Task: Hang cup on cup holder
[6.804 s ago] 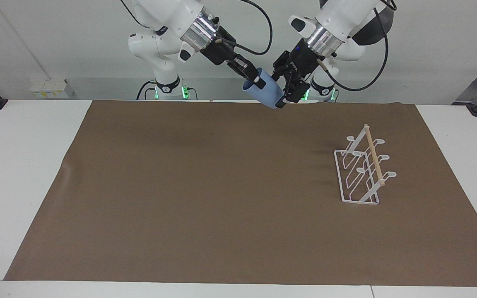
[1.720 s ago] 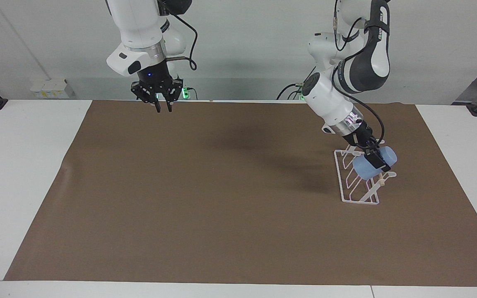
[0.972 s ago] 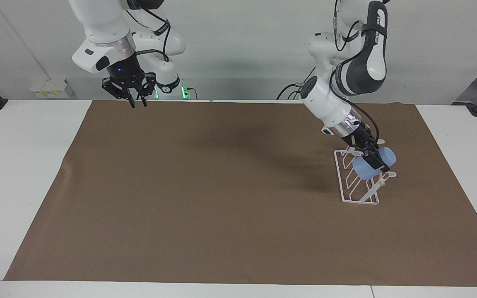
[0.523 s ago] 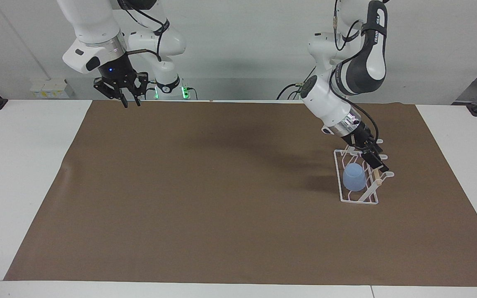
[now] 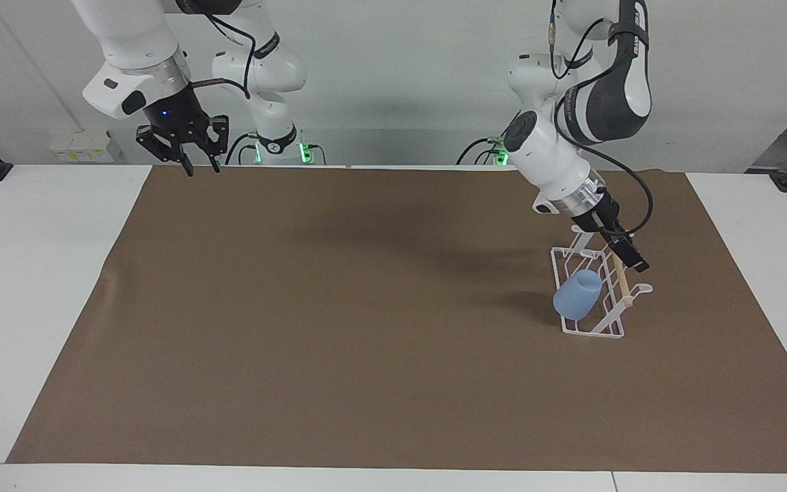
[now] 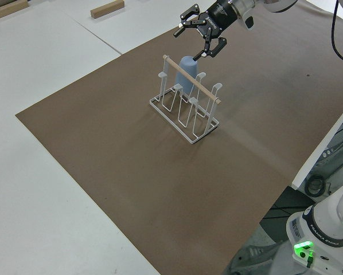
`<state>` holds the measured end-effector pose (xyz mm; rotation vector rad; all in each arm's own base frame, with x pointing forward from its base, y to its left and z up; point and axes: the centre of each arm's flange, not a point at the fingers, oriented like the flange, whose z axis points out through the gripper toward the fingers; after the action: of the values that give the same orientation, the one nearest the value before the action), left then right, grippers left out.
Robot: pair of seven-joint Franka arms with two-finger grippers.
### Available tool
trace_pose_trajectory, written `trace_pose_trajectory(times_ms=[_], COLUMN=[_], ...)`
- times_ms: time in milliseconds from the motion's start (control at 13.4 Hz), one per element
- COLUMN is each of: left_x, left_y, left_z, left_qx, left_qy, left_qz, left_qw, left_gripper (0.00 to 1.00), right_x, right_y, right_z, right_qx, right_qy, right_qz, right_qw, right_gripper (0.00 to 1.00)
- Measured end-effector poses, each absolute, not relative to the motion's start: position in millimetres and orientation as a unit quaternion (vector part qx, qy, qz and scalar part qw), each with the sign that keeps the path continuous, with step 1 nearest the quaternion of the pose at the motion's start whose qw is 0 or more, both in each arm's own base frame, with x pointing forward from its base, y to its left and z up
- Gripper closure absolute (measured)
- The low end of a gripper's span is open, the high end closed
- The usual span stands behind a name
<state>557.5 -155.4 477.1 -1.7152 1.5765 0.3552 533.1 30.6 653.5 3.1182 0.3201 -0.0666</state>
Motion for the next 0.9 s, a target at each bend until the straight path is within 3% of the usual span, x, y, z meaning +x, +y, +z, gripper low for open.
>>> trace_pose_trajectory(times_ms=[150, 449, 598, 748, 897], left_x=[555, 548, 540, 531, 528], left_y=[-154, -164, -162, -149, -132], left_z=[488, 516, 542, 572, 610], left_qx=[-0.74, -0.856, -0.901, -0.932, -0.954], left_qy=[0.57, 0.455, 0.39, 0.332, 0.284], left_qz=[0.116, 0.054, 0.022, 0.005, -0.006], left_qw=[0.337, 0.238, 0.191, 0.143, 0.094], left_gripper=[0.0, 0.0, 0.0, 0.0, 0.0], right_x=[532, 532, 531, 531, 531], right_y=[31, 31, 32, 34, 34], right_z=[655, 655, 655, 655, 655], right_qx=[0.995, 0.995, 0.997, 0.998, 0.999], right_qy=[0.102, 0.093, 0.07, 0.051, 0.046], right_qz=[-0.021, -0.022, -0.023, -0.023, -0.023], right_qw=[0.003, 0.003, 0.004, 0.005, 0.005], right_gripper=[0.42, 0.36, 0.3, 0.15, 0.14])
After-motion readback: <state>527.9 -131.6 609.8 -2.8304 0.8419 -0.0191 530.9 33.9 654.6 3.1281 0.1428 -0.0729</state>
